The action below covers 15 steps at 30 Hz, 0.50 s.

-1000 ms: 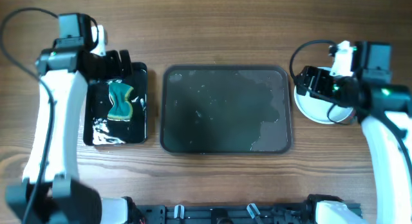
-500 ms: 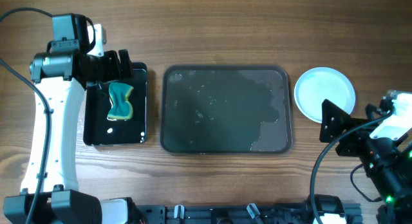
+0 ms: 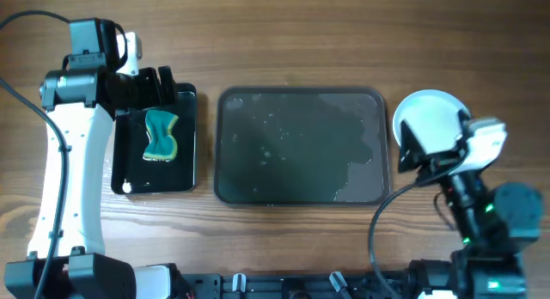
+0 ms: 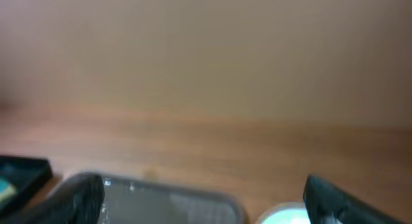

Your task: Clean dirty plates on tray and stack at the side

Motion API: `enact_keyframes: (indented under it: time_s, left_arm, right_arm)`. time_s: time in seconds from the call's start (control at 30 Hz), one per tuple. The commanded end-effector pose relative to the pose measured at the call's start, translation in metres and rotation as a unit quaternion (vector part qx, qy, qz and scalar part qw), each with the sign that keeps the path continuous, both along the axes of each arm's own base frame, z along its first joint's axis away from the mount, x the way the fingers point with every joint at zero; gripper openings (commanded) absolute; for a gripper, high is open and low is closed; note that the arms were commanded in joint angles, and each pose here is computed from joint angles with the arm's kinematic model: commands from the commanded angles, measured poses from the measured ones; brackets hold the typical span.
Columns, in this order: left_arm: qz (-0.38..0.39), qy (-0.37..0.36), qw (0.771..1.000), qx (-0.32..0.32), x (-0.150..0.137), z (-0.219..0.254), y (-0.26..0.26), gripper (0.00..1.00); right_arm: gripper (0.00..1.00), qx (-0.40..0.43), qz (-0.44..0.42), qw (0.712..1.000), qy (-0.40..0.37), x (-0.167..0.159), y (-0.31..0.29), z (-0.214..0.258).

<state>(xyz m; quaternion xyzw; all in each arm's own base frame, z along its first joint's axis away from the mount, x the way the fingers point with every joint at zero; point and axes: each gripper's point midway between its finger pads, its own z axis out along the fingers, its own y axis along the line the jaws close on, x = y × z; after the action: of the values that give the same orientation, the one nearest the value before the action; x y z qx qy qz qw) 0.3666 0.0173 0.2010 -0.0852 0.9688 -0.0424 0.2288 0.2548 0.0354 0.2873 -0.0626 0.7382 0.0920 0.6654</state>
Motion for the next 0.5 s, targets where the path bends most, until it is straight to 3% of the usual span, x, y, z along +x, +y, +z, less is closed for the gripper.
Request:
enact_keyframes:
  time_s: [0.0, 0.2, 0.47]
  left_arm:
    - [-0.010, -0.001, 1.000, -0.007, 0.002, 0.000, -0.005, 1.00]
    - [-0.010, -0.001, 1.000, -0.007, 0.002, 0.000, -0.005, 1.00]
    - [-0.010, -0.001, 1.000, -0.007, 0.002, 0.000, -0.005, 1.00]
  right_arm:
    - [1.00, 0.032, 0.006, 0.999, -0.012, -0.009, 0.005, -0.052]
    - [1.00, 0.042, -0.001, 0.999, -0.025, -0.011, 0.003, -0.114]
    - [1.00, 0.045, -0.001, 0.998, -0.050, -0.012, 0.002, -0.108]
